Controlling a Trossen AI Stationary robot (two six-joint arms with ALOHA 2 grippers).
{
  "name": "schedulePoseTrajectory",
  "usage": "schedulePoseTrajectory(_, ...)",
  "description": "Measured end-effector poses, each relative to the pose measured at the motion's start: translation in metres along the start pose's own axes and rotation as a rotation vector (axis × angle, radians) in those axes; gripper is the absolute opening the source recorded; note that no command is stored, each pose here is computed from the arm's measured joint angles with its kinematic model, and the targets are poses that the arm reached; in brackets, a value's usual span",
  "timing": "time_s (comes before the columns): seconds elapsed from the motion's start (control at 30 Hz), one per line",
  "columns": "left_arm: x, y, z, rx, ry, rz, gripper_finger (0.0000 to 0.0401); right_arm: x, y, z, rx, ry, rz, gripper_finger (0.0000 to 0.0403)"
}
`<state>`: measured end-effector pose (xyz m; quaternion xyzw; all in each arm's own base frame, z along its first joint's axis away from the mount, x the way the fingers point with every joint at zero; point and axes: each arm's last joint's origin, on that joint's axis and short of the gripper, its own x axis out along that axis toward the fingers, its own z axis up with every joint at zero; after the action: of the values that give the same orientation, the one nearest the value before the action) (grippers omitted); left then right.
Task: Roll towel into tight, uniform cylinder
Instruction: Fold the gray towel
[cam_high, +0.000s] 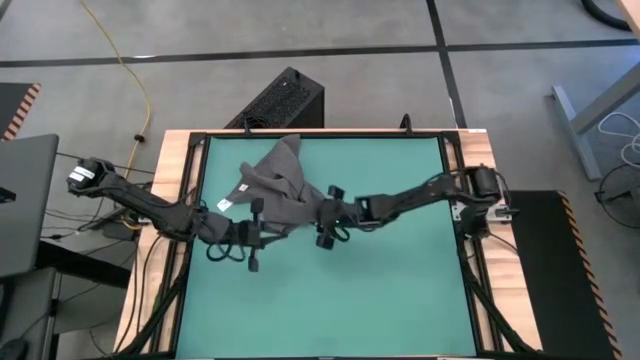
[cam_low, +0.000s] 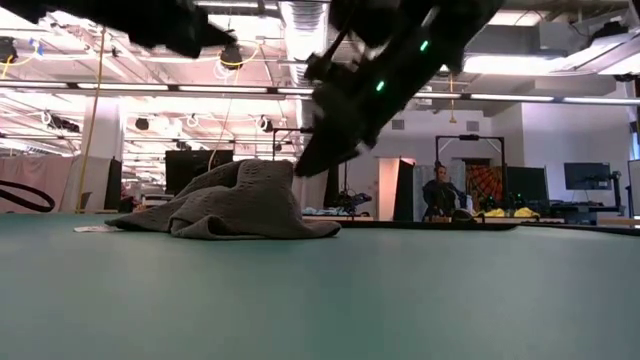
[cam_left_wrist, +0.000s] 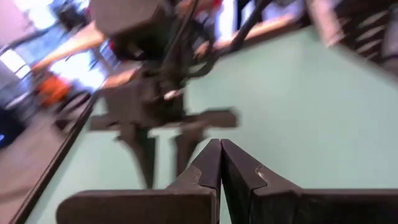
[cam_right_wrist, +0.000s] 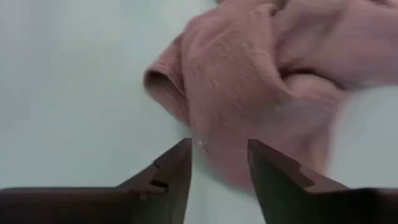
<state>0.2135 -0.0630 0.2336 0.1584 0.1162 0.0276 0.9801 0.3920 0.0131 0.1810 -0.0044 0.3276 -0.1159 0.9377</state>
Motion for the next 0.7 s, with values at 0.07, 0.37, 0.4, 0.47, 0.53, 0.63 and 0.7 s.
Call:
schedulePoseTrajectory(0.07, 0.0, 0.002, -0.007, -0.005, 0.073, 0.057, 0.0007, 0.019, -0.006, -0.007, -0.015, -0.006, 0.03, 0.021)
schedulePoseTrajectory(0.37, 0.003, 0.013, -0.028, -0.062, 0.264, 0.163, 0.0056, 0.07, -0.044, -0.033, 0.041, -0.018, 0.101, 0.0158)
schedulePoseTrajectory(0.4, 0.003, 0.015, -0.03, -0.065, 0.278, 0.191, 0.006, 0.07, -0.046, -0.032, 0.065, -0.016, 0.114, 0.0128)
schedulePoseTrajectory(0.47, 0.003, 0.019, -0.037, -0.052, 0.306, 0.264, 0.0066, 0.062, -0.051, -0.027, 0.116, 0.006, 0.154, 0.0065)
schedulePoseTrajectory(0.53, 0.002, 0.025, -0.045, -0.05, 0.334, 0.368, 0.0068, 0.047, -0.057, -0.016, 0.142, 0.011, 0.198, 0.0027)
schedulePoseTrajectory(0.63, -0.003, 0.031, -0.047, -0.101, 0.328, 0.466, 0.0068, 0.013, -0.065, 0.009, 0.168, -0.035, 0.214, 0.0031)
schedulePoseTrajectory(0.7, -0.01, 0.032, -0.045, -0.156, 0.317, 0.472, 0.0068, -0.017, -0.071, 0.027, 0.167, -0.085, 0.214, 0.0037)
